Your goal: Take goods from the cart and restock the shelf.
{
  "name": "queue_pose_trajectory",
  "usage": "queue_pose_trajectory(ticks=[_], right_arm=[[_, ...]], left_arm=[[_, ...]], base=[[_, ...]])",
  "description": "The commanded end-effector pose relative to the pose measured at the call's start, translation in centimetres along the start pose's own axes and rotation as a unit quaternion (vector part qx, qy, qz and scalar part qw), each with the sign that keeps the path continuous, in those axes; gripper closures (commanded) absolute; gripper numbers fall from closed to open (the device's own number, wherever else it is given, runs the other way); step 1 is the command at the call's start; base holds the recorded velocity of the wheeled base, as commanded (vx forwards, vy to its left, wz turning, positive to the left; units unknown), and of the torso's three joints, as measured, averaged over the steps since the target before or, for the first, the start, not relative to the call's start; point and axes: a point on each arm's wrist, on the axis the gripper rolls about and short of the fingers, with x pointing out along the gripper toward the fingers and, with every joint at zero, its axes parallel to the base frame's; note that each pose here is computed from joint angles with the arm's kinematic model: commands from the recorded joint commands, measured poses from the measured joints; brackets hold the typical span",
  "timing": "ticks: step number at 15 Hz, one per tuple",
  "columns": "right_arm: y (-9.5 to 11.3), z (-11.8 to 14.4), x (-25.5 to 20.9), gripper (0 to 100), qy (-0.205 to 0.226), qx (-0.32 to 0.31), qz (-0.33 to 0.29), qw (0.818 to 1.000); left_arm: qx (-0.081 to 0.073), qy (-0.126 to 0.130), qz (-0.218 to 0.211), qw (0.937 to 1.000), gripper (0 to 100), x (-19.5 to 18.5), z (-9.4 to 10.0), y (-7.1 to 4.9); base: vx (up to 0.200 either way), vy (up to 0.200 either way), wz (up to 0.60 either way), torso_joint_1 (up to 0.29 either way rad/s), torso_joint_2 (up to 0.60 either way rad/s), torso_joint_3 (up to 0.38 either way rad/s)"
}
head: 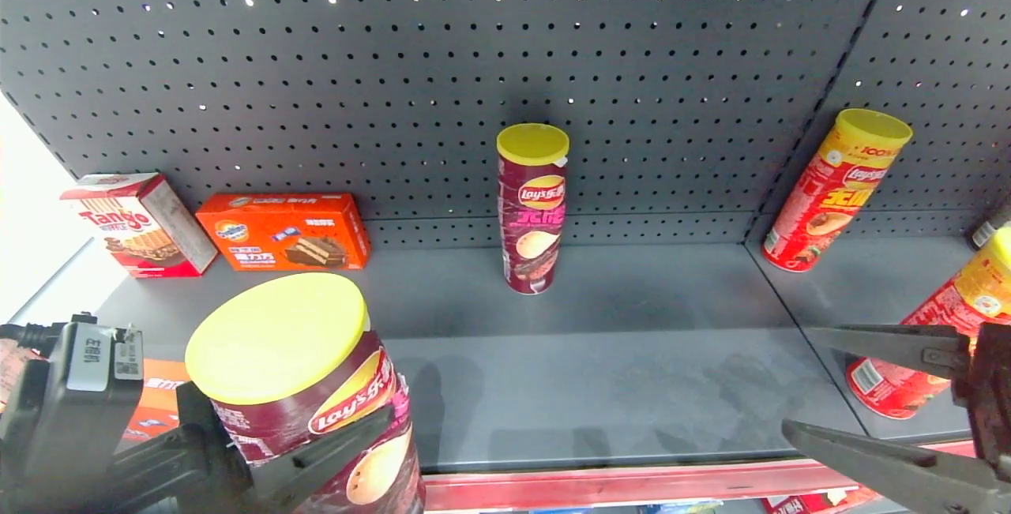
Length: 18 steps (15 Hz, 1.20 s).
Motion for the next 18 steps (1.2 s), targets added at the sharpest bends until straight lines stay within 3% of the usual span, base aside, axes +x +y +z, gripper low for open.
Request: queue_pose_trajectory(ticks=[1, 3, 6, 10, 16, 18], right_arm=[[-0.5, 0.1, 3.5, 0, 0.035, 0.006, -0.001, 0.999], [-1.4, 0.1, 6.1, 0, 0.048, 0.009, -0.016, 0.999], [-3.8, 0.7, 10.6, 0, -0.016, 0.003, -0.023, 1.000], [-7.2, 1.9, 14.0, 0, -0.035, -0.029, -0.014, 0.999], [-11.1, 1.0, 18.3, 0, -0.095, -0.102, 0.125, 0.982], [-11.8, 0.9, 19.8, 0, -0.101, -0.106, 0.145, 0.978]], left_arm=[[-0.001, 0.002, 0.001, 1.0000, 100, 0.0, -0.1, 0.0], [-0.001, 0.002, 0.003, 1.0000, 100, 0.0, -0.1, 0.1], [-0.001, 0.005, 0.006, 1.0000, 100, -0.1, -0.2, 0.2], [-0.002, 0.006, 0.005, 1.0000, 100, -0.1, -0.3, 0.2], [-0.002, 0.005, 0.004, 1.0000, 100, -0.1, -0.2, 0.1], [-0.001, 0.004, 0.004, 1.0000, 100, -0.1, -0.2, 0.1]], base=[[0.000, 0.000, 0.00, 0.000, 0.00, 0.000], [0.000, 0.000, 0.00, 0.000, 0.00, 0.000], [0.000, 0.000, 0.00, 0.000, 0.00, 0.000], [0.000, 0.000, 0.00, 0.000, 0.00, 0.000], [0.000, 0.000, 0.00, 0.000, 0.00, 0.000], [0.000, 0.000, 0.00, 0.000, 0.00, 0.000]])
